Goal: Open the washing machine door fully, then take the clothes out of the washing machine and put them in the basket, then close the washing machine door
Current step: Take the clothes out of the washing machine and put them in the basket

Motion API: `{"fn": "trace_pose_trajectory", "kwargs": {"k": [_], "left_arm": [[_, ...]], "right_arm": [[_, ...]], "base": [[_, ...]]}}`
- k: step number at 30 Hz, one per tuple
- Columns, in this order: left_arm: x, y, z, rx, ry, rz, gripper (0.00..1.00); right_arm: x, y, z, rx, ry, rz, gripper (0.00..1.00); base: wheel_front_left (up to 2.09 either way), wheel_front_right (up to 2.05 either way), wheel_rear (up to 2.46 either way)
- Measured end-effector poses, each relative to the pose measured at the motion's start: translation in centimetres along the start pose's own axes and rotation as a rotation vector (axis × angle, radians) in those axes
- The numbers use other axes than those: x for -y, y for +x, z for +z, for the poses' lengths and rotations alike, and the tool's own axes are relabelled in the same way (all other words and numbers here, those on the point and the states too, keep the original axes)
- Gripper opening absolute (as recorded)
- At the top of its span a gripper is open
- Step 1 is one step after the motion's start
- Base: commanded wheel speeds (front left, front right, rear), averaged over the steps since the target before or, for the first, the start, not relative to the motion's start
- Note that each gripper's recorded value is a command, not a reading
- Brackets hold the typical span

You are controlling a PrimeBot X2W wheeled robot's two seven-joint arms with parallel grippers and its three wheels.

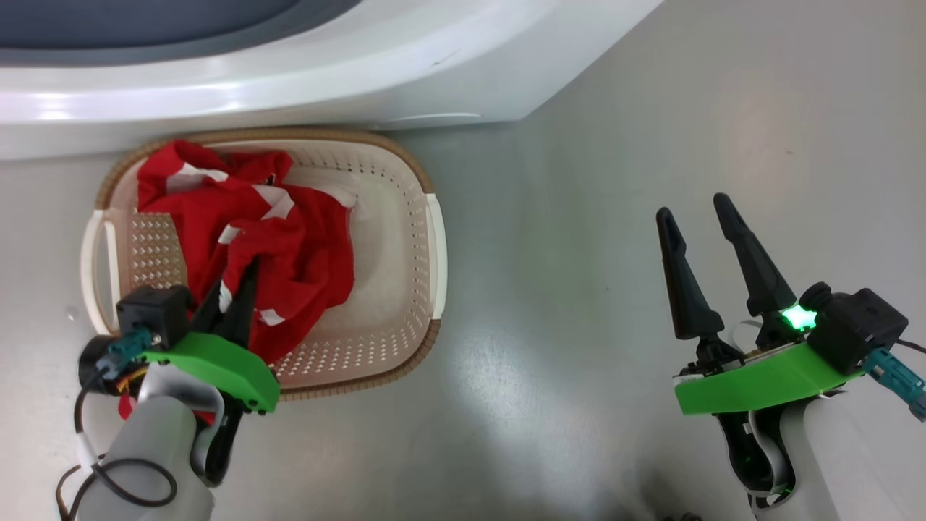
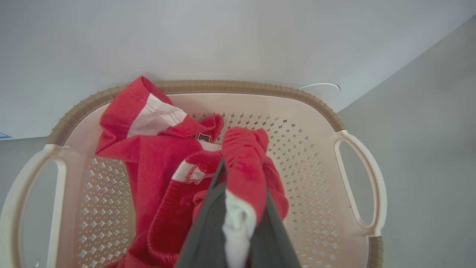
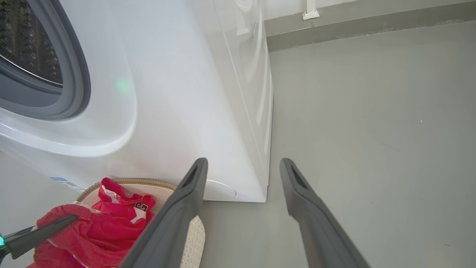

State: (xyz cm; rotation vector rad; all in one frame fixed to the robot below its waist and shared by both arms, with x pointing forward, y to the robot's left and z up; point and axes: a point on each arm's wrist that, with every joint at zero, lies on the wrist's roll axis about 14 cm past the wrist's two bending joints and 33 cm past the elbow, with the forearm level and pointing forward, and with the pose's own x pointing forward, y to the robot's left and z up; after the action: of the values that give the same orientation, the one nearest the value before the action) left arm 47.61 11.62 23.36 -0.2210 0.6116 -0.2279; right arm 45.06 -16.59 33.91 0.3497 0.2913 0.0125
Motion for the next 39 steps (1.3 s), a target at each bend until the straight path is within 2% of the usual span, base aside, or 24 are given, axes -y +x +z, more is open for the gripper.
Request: {"fn": "trace_pose_trajectory", "kwargs": {"k": [2, 4, 7, 8, 9, 10, 25, 39], "left_arm": [[0.0, 0.4, -0.3, -0.008, -0.005, -0.002, 0.08], [-0.1, 0.8, -0.6, -0.018, -0.004, -0.002, 0.30], [-0.4, 1.0, -1.2, -0.036, -0.004, 0.003, 0.51], [-0.4, 1.1, -1.2, -0.035, -0.005, 0.004, 0.80], [-0.5, 1.2, -1.0, -0.031, -0.005, 0.005, 0.94], [-0.5, 1.2, -0.8, -0.027, -0.005, 0.006, 1.00], [-0.7, -0.2, 3.7, 0.085, -0.010, 0.031, 1.00], [0.1, -5.5, 9.1, 0.251, -0.005, 0.049, 1.00]], "right_arm": [[0.1, 0.3, 0.0, 0.002, -0.001, -0.001, 1.00], [0.3, 0.4, -0.4, -0.006, -0.001, -0.005, 1.00], [0.5, 0.5, -0.6, -0.011, -0.002, -0.009, 1.00], [0.5, 0.5, -0.7, -0.012, -0.002, -0.010, 1.00], [0.5, 0.6, -0.7, -0.012, -0.002, -0.010, 1.00], [0.5, 0.6, -0.6, -0.008, -0.002, -0.010, 1.00], [-0.5, 0.3, 2.2, 0.056, -0.004, 0.012, 1.00], [-2.0, -2.7, 5.4, 0.122, -0.004, 0.035, 1.00]], "base": [[0.00, 0.00, 0.00], [0.00, 0.00, 0.00], [0.00, 0.00, 0.00], [0.00, 0.00, 0.00], [0.00, 0.00, 0.00], [0.00, 0.00, 0.00], [0.00, 0.00, 0.00], [0.00, 0.00, 0.00]]}}
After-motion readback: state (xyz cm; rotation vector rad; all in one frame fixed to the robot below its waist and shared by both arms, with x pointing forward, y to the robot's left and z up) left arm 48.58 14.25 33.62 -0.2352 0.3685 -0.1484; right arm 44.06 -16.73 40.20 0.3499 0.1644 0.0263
